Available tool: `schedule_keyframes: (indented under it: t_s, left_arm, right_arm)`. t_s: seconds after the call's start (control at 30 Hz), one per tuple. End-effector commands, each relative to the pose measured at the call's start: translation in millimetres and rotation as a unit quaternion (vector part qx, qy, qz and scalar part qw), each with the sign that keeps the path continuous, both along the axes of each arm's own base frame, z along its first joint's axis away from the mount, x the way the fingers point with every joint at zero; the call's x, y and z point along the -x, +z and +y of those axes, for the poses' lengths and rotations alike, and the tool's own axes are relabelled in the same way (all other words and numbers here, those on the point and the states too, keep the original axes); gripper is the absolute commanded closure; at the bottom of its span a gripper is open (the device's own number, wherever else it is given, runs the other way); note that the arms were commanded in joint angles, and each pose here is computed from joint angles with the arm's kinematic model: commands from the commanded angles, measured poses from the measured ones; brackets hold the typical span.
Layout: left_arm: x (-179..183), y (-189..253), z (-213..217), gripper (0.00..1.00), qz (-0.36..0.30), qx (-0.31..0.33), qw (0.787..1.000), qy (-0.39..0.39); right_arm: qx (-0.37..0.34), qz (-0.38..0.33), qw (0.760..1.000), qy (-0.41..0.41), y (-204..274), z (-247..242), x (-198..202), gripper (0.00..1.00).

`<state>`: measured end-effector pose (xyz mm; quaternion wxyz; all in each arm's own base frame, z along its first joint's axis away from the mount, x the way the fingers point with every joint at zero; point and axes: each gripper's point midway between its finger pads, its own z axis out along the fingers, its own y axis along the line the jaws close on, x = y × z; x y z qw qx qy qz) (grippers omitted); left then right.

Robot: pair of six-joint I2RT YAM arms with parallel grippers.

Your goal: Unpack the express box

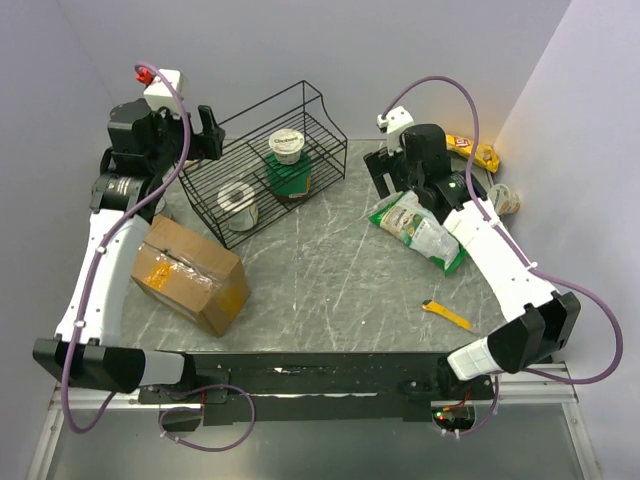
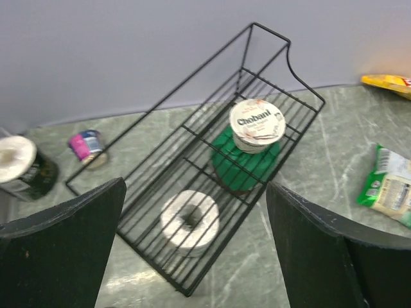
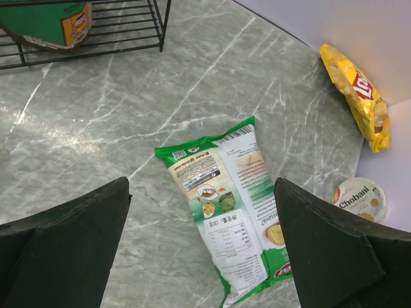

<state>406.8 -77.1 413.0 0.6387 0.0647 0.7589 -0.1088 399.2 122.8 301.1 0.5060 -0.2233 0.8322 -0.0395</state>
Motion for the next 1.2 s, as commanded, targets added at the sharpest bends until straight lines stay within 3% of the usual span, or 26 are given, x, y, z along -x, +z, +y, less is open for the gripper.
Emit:
schedule_keyframes:
  t_s: [0.0,0.2,0.33,0.47,0.53,0.6,0.63,0.67,0.73,0.77,0.93,1.17]
  left_arm:
    - [30.3,37.2,19.2,0.04,-0.055,-0.031,0.997,0.032]
    - [56.2,39.3,62.7,0.04,-0.033,-0.098,0.987,0.123]
    - [77.4,0.9,86.1,0.04,0.016,-0.152,0.975,0.159]
    - [93.6,-29.9,115.6,0.04,0.061,-0.147,0.968,0.193]
    - [92.1,-41.2,126.4,0.03,0.086,-0.124,0.971,0.183]
    - [96.0,-65.3,166.2,0.03,0.147,-0.094,0.961,0.214]
    - [95.1,-64.7,168.3,0.02,0.152,-0.074,0.967,0.189]
    - [105.9,-84.8,194.9,0.01,0.197,-0.049,0.957,0.208]
    - [114.1,-97.6,196.1,0.01,0.215,-0.027,0.964,0.154]
    - [125.4,-112.8,212.9,0.03,0.240,-0.009,0.957,0.163]
    - [152.0,-193.2,206.9,0.03,0.338,0.048,0.935,0.094]
    - [166.1,-238.5,164.9,0.02,0.387,0.122,0.914,-0.026]
  right_arm:
    - [-0.034,-0.055,0.998,0.003,45.3,3.9,5.4,0.00]
    - [-0.030,-0.049,0.996,0.067,50.3,20.2,11.0,0.00]
    - [-0.042,-0.023,0.988,0.145,46.1,42.2,26.3,0.00]
    - [-0.059,-0.001,0.979,0.197,42.8,61.0,36.2,0.00]
    - [-0.066,0.013,0.973,0.220,40.9,68.7,41.7,0.00]
    - [-0.075,0.030,0.969,0.232,35.3,73.8,46.2,0.00]
    - [-0.079,0.034,0.966,0.243,34.2,77.4,49.1,0.00]
    - [-0.087,0.040,0.963,0.253,31.9,81.5,51.8,0.00]
    - [-0.095,0.041,0.960,0.261,29.4,86.7,52.5,0.00]
    - [-0.102,0.043,0.959,0.261,28.7,88.0,52.8,0.00]
    - [-0.121,0.068,0.954,0.267,16.0,98.2,54.3,0.00]
    - [-0.116,0.092,0.955,0.257,-3.2,89.8,69.1,0.00]
